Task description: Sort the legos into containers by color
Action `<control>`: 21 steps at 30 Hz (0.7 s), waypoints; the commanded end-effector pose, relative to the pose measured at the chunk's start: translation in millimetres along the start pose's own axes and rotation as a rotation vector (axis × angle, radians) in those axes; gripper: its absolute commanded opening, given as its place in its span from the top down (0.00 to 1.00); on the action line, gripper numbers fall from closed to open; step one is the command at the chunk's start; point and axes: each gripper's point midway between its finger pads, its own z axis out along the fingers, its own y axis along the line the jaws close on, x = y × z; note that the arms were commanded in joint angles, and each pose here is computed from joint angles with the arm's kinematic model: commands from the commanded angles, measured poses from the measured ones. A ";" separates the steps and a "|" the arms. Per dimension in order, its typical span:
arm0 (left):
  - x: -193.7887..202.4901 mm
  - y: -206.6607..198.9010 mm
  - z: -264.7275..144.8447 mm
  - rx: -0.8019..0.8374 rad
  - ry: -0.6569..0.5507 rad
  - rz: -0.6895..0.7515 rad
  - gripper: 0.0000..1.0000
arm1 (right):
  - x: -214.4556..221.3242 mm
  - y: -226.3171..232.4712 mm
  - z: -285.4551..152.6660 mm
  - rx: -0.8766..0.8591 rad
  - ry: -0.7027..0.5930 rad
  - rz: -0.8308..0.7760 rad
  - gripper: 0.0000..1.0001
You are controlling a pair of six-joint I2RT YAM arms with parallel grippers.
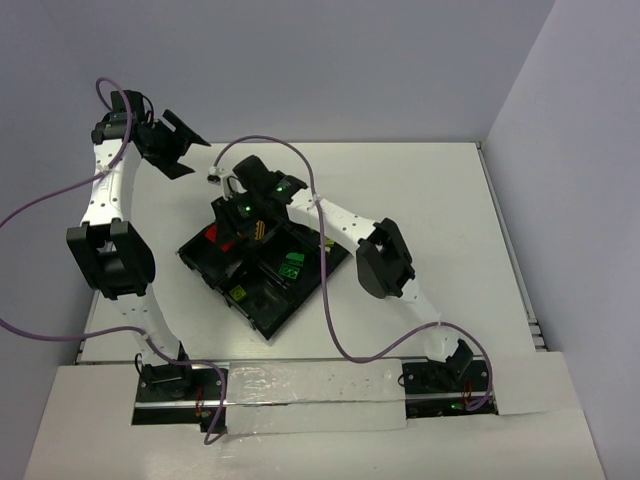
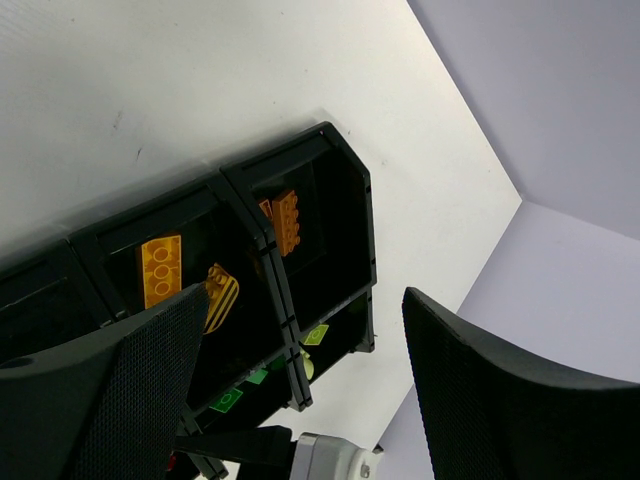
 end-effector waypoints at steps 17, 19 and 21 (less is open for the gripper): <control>-0.9 -4.8 -13.2 0.009 -0.014 0.009 0.14 | -23.3 28.9 15.3 -0.064 -0.077 -0.050 0.14; -0.7 -4.6 -12.7 0.009 -0.012 0.008 0.14 | -24.9 30.1 14.2 -0.061 -0.081 -0.053 0.13; -1.0 -4.2 -13.7 0.005 -0.016 0.010 0.14 | -29.2 30.1 10.6 -0.041 -0.091 -0.065 0.12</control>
